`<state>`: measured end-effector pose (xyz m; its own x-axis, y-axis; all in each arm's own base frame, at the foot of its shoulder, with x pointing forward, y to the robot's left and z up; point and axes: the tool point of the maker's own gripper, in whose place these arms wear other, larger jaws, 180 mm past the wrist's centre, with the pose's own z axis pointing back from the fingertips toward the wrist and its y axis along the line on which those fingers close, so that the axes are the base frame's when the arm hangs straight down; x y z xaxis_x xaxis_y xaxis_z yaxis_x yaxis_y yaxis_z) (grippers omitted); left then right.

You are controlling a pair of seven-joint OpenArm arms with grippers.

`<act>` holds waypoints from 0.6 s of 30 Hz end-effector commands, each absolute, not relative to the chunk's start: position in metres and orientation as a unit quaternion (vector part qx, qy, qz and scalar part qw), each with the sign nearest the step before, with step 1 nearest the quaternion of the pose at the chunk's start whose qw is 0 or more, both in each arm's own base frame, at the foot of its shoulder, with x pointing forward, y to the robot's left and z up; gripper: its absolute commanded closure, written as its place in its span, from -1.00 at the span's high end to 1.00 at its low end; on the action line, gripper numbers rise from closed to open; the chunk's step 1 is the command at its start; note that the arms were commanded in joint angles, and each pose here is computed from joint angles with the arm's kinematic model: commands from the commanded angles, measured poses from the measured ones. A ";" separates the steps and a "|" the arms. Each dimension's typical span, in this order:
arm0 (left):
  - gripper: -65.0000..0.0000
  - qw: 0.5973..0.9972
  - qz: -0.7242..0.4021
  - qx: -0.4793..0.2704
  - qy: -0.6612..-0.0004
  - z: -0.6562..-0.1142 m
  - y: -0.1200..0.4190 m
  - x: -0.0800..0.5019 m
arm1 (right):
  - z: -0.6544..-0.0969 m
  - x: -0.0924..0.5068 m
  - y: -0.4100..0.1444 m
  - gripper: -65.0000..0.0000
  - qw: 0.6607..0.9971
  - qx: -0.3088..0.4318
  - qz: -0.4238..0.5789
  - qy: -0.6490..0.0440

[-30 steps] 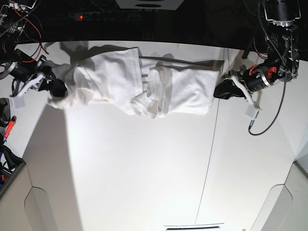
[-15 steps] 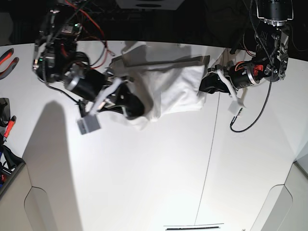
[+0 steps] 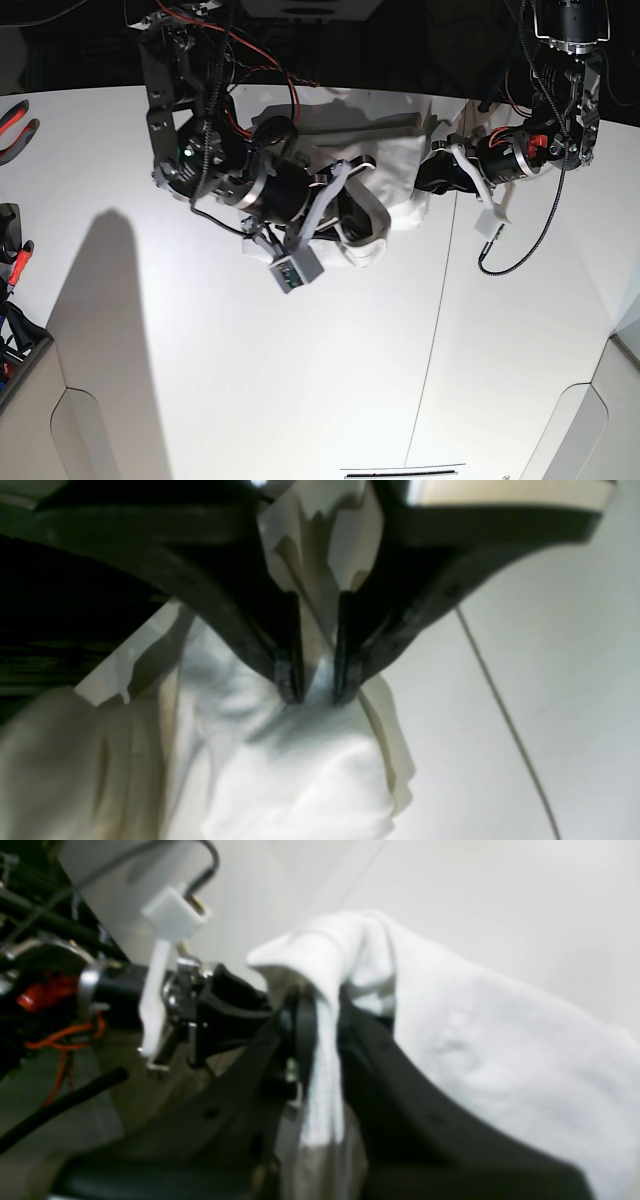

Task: Layout the t-shirt on the table in an organized manner, then fold the t-shirt properly
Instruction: 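Fold the shirt end with the right gripper over toward the left gripper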

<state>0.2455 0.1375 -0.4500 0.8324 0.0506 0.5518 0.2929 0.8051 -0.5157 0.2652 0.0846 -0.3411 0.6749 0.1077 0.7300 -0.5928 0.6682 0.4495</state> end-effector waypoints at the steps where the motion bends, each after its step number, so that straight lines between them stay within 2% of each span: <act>1: -0.65 0.899 -0.071 -0.309 -0.302 -0.439 0.139 0.255 | -0.328 0.272 0.094 -1.00 0.831 0.367 0.208 -0.363; 7: -0.65 0.893 -0.063 -0.321 -0.308 -0.435 0.137 0.257 | -0.346 0.262 0.109 -1.00 0.837 0.379 0.218 -0.330; 14: -0.64 0.890 -0.058 -0.327 -0.314 -0.432 0.136 0.260 | -0.346 0.260 0.113 -0.98 0.837 0.384 0.218 -0.324; 16: -0.48 0.884 -0.050 -0.336 -0.323 -0.425 0.138 0.264 | -0.344 0.256 0.117 -0.35 0.828 0.393 0.233 -0.324; 17: -0.37 0.881 -0.046 -0.337 -0.329 -0.422 0.141 0.266 | -0.340 0.254 0.121 -0.14 0.821 0.403 0.238 -0.325; 18: -0.29 0.880 -0.045 -0.333 -0.335 -0.418 0.145 0.268 | -0.337 0.252 0.124 -0.07 0.817 0.413 0.239 -0.324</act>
